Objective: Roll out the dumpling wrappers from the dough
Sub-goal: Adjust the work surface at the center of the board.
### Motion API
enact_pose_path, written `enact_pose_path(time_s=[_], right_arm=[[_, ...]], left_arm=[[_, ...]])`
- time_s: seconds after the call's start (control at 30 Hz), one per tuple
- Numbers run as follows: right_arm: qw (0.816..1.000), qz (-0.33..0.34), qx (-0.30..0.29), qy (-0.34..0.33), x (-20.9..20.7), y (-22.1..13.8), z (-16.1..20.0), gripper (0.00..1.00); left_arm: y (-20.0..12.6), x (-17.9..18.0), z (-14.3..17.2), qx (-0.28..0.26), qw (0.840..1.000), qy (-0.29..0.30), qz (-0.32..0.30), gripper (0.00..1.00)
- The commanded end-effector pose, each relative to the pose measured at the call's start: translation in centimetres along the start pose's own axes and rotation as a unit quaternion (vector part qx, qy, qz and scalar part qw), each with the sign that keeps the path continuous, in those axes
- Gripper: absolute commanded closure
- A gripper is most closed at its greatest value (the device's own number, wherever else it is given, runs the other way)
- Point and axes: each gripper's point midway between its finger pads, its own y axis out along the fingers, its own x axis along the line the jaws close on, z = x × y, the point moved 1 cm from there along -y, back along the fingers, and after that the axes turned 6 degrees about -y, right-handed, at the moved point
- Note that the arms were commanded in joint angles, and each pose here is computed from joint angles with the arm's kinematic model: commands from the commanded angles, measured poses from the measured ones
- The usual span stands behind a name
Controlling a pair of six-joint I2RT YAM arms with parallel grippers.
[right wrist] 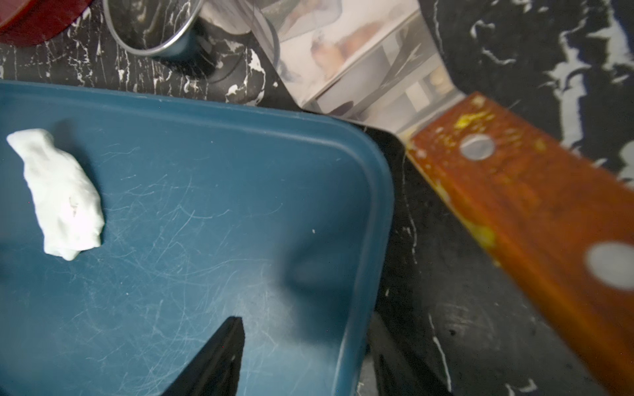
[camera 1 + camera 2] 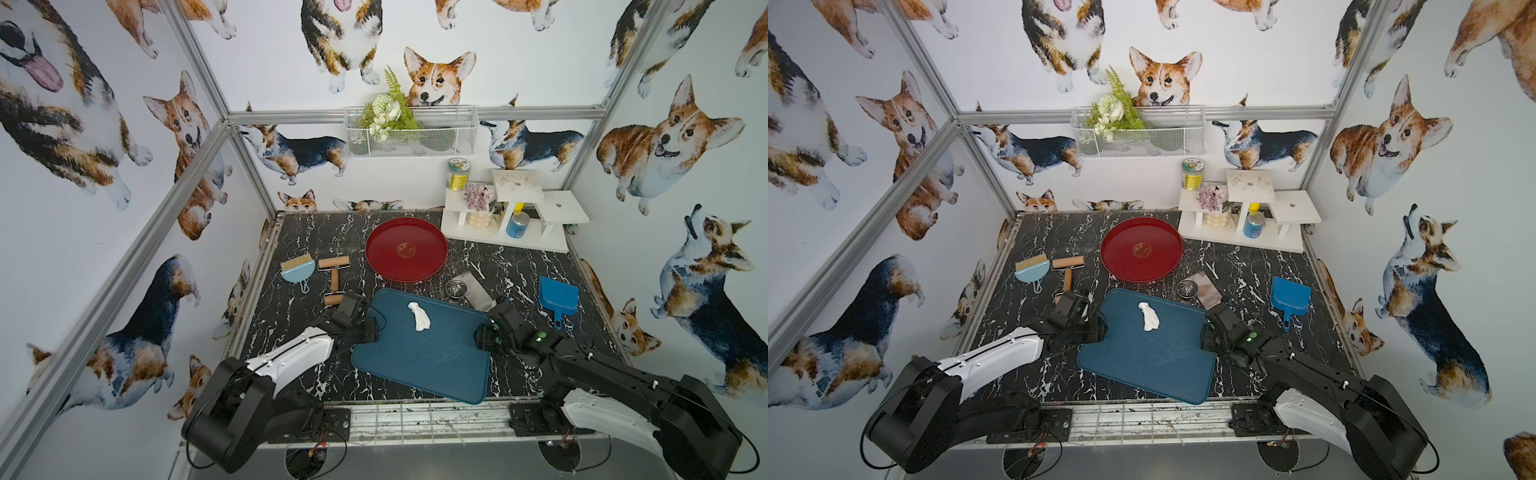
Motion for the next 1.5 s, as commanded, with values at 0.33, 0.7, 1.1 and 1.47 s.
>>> enact_pose_path(time_s=[0.33,0.7,1.1,1.47], right_arm=[[1.0,0.029,-0.005,-0.007,-1.1,0.0,-0.2,0.44],[1.0,0.009,-0.015,-0.012,0.4,1.0,-1.4,0.59],[0.999,-0.021,-0.034,-0.016,1.4,3.0,-5.2,0.7],[0.998,-0.009,-0.038,-0.041,2.0,4.0,-7.6,0.59]], left_arm=[[0.5,-0.4,0.1,0.001,1.0,0.002,0.01,0.46],[0.6,-0.2,0.2,-0.002,1.0,0.0,0.007,0.57],[0.6,0.0,0.0,-0.01,1.0,-0.008,0.001,0.61],[-0.5,0.5,0.7,-0.019,0.999,-0.026,0.008,0.45]])
